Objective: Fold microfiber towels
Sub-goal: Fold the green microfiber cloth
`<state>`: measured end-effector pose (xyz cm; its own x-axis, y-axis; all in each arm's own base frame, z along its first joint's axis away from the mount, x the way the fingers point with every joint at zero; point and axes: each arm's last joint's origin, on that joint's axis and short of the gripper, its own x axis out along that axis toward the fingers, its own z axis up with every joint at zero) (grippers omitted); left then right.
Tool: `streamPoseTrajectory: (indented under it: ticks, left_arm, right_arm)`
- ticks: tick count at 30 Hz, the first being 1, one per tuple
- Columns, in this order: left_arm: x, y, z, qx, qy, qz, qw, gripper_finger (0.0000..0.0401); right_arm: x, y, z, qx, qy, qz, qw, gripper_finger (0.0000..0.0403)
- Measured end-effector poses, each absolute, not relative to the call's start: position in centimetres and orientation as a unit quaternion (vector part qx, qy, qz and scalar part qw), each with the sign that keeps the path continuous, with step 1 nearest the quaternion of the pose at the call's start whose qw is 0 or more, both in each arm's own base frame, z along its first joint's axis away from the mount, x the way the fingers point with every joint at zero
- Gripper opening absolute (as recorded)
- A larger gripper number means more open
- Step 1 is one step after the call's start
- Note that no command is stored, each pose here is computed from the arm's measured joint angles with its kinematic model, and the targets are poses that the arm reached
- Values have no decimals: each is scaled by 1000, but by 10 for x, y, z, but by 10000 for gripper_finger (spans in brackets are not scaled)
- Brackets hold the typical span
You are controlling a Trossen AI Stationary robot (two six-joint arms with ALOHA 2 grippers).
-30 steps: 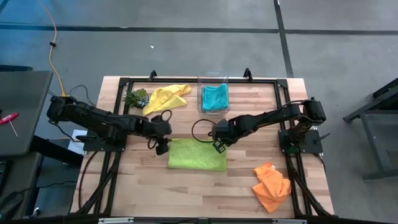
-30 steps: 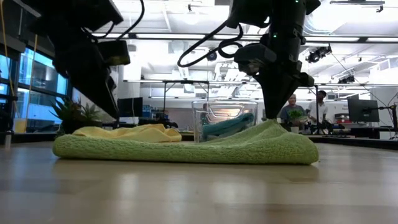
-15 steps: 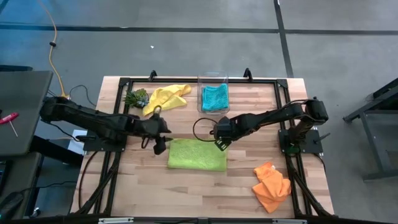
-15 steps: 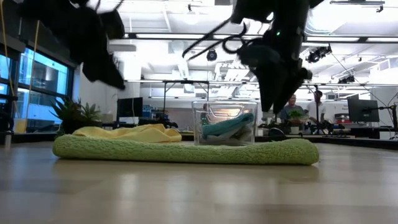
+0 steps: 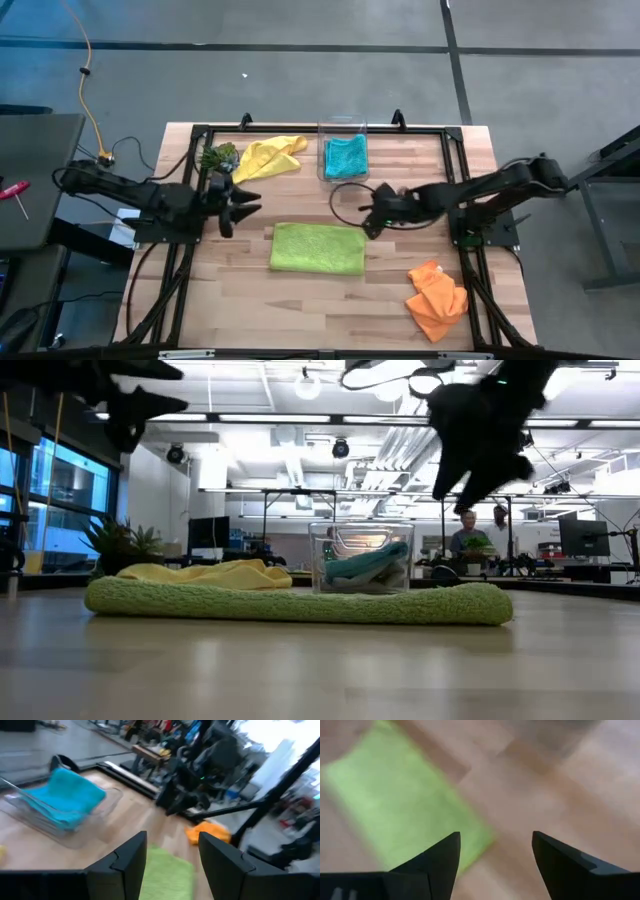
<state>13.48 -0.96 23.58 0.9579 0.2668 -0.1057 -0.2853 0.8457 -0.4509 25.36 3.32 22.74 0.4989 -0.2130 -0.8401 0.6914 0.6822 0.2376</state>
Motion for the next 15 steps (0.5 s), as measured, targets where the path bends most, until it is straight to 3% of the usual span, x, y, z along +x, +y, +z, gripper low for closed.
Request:
streamPoseTrajectory:
  ticks: [3, 7, 11, 15]
  left_arm:
    - [132, -15, 225, -261, 7, 125, 957, 170]
    - [132, -19, 219, -271, 14, 124, 954, 170]
    - [133, -21, 216, -265, 21, 132, 955, 170]
    - [133, -21, 216, -258, 22, 135, 957, 170]
  right_arm:
    - [241, 41, 215, 384, 385, -222, 810, 238]
    - [227, 51, 202, 492, 389, -223, 746, 238]
    - [222, 63, 191, 542, 410, -244, 692, 238]
    - [231, 74, 182, 572, 404, -252, 668, 238]
